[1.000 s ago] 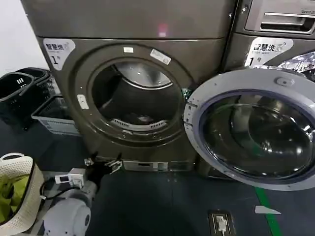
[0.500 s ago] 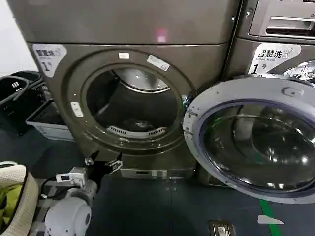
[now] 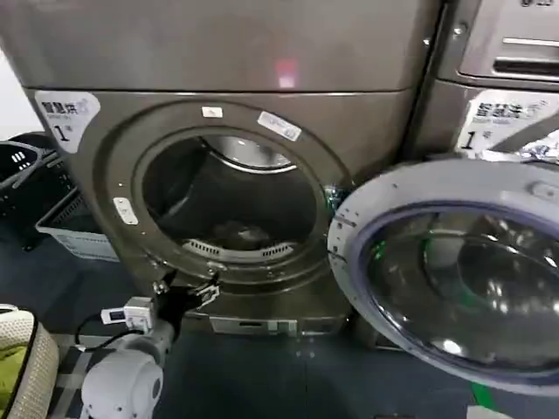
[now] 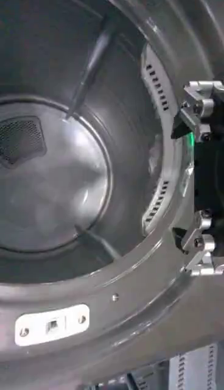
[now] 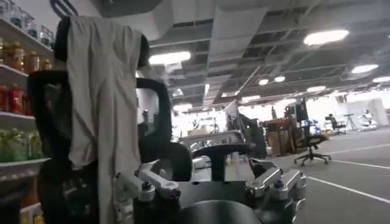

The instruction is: Grasp the clothes from the dryer.

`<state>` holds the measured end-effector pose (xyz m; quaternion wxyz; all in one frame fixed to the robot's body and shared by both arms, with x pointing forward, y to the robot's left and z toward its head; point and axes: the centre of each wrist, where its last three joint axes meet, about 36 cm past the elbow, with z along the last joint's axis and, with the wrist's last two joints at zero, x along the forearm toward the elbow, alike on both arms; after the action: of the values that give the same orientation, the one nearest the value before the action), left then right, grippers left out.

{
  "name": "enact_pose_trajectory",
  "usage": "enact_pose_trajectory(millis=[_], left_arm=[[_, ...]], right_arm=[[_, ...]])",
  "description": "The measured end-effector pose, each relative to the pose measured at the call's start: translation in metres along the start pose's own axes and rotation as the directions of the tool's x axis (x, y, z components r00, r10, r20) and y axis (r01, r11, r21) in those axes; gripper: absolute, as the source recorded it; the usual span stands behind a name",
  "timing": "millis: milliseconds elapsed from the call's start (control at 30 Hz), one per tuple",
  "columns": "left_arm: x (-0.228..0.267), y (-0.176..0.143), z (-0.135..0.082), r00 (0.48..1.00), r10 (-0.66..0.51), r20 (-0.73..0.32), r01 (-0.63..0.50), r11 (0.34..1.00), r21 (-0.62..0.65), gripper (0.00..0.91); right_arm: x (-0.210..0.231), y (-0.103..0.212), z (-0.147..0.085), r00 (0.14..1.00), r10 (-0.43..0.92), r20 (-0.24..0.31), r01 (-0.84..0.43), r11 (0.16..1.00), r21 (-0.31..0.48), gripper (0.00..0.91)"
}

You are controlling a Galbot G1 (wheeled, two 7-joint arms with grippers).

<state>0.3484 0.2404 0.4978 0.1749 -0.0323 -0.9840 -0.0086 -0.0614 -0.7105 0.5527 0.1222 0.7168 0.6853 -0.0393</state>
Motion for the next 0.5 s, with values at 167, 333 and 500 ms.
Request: enact_pose_trajectory(millis=[167, 333, 500], left_arm=[[-0.0012, 0.0001, 0.0008, 1.0, 0.002, -0.003, -0.002, 1.0, 0.004, 0.907], [-0.0011, -0.0001, 0.0013, 1.0, 0.003, -0.004, -0.003, 1.0, 0.005, 0.907], [-0.0008, 0.0001, 0.0018, 1.0, 0.002, -0.006, -0.002, 1.0, 0.005, 0.907]], right_arm=[[0.0004, -0.0008, 0.0002, 1.0, 0.001, 0.001, -0.001, 1.0, 0.002, 0.907], [0.0002, -0.0016, 0.0013, 1.0, 0.003, -0.002, -0.003, 1.0, 0.002, 0.907], [0.0004, -0.0016, 0.0017, 1.0, 0.003, -0.003, -0.003, 1.0, 0.003, 0.907]])
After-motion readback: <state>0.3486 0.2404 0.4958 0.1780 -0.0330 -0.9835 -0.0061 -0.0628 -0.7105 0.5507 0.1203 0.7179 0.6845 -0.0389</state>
